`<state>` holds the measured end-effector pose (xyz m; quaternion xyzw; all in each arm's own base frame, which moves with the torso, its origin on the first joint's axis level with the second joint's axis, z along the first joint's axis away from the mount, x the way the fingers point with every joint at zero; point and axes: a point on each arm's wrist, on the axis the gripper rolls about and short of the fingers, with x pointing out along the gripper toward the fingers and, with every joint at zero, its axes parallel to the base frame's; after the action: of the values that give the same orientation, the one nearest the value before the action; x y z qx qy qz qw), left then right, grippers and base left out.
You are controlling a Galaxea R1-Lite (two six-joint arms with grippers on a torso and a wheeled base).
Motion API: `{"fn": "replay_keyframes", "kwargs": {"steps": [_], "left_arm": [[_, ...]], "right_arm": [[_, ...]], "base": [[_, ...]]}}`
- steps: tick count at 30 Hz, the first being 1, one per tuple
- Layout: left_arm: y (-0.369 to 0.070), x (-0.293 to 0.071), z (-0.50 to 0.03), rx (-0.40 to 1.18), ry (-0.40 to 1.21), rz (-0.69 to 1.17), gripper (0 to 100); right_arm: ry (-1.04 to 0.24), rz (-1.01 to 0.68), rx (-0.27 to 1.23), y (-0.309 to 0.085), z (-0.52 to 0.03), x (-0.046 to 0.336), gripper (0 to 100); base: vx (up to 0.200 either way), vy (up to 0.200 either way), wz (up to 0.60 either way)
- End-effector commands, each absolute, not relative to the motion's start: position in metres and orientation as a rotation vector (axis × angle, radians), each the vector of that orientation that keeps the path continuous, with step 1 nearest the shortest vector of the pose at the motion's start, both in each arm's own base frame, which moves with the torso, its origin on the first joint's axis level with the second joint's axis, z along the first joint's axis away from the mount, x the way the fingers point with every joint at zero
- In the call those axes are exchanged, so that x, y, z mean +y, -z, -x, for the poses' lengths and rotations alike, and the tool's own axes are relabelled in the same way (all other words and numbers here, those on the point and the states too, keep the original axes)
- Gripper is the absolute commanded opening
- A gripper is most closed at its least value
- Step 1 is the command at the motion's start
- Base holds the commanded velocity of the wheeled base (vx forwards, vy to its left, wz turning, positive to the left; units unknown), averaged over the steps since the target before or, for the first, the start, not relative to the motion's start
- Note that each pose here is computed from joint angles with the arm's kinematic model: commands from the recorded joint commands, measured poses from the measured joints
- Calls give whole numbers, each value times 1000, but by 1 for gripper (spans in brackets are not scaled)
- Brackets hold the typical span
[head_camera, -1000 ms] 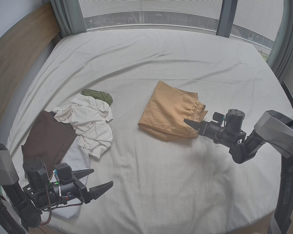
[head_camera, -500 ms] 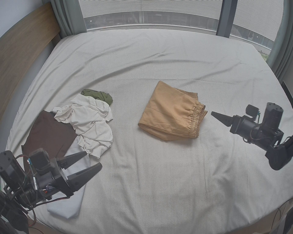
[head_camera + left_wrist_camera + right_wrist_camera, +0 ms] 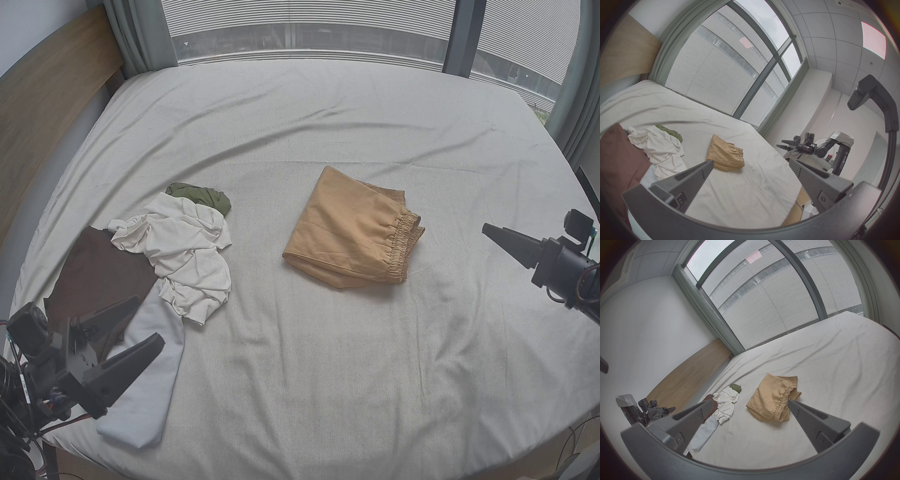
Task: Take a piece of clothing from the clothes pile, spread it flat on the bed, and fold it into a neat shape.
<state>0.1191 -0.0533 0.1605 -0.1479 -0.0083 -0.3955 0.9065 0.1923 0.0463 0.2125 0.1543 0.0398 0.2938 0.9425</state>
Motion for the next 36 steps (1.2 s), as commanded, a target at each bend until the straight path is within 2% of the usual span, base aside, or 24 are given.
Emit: {"fn": "replay_keyframes", "kwargs": {"steps": [1,16,19,27,30,36], "left_arm": [[-165,-39,-89,-83,748,273,100],[-142,-17,-25,1,684,257,100],[-137,-11,-12,12,633,255,100],[-131,-5,10,-19,627,229,100],[-121,-3,17,-10,548,209,100],[-113,-4,22,-16,455,193,100]], "right_arm": [[-626,-281,-4,-226,-148,40,100],[-630,-270,-68,-215,-51,20,100],[-621,-269,-71,-198,-26,14,100],[-598,-269,-82,-161,8,8,100],[-583,-273,-76,-143,25,5,100],[-480,-260,-47,-124,27,4,100]], "base": [[0,0,0],[0,0,0],[0,0,0],[0,0,0],[0,0,0],[0,0,0]]}}
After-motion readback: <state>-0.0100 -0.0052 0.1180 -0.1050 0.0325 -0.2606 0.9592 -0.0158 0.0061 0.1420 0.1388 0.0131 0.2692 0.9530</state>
